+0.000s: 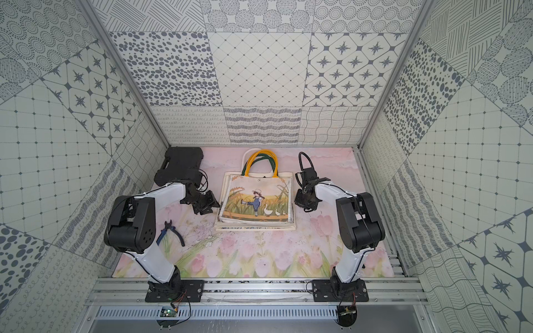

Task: Put away the canvas bag
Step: Adjust the canvas bag at the center of the board.

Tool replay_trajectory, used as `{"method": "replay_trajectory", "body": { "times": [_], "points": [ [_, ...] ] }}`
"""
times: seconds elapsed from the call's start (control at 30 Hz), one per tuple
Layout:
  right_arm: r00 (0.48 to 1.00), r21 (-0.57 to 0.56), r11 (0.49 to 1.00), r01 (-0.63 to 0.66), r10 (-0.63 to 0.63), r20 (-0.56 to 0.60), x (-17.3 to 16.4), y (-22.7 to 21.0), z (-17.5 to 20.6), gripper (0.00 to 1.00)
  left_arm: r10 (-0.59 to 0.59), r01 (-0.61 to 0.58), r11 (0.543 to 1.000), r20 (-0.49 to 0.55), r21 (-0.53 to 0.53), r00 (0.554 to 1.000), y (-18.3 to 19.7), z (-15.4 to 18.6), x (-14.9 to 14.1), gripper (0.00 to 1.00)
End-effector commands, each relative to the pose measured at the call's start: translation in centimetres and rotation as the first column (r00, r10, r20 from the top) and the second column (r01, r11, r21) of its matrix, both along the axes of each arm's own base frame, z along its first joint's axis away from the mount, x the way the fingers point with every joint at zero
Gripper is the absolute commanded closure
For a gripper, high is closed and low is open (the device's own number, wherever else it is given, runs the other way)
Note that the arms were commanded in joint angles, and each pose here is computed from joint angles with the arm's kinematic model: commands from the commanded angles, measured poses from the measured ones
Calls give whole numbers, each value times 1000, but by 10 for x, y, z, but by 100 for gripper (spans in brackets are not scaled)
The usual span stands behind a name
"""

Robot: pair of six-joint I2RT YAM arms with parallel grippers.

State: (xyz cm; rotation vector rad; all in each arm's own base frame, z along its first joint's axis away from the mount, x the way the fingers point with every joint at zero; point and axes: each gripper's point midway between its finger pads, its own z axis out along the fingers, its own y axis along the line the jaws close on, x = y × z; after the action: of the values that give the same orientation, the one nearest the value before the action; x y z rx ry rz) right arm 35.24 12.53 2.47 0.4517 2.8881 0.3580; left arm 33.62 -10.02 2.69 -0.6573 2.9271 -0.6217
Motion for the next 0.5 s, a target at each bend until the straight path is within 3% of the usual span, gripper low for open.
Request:
{"method": "replay_trajectory", "body": {
  "times": [0.0, 0.47],
  "points": [
    [999, 82, 996, -35, 33, 18, 12, 21, 3, 84, 30, -28, 999, -40, 41, 999, 9, -13, 4, 56],
    [998, 64, 998, 7, -12, 69, 32, 18, 13, 84, 7, -7, 999, 1, -31, 1000, -5, -2, 25, 56]
  ]
}}
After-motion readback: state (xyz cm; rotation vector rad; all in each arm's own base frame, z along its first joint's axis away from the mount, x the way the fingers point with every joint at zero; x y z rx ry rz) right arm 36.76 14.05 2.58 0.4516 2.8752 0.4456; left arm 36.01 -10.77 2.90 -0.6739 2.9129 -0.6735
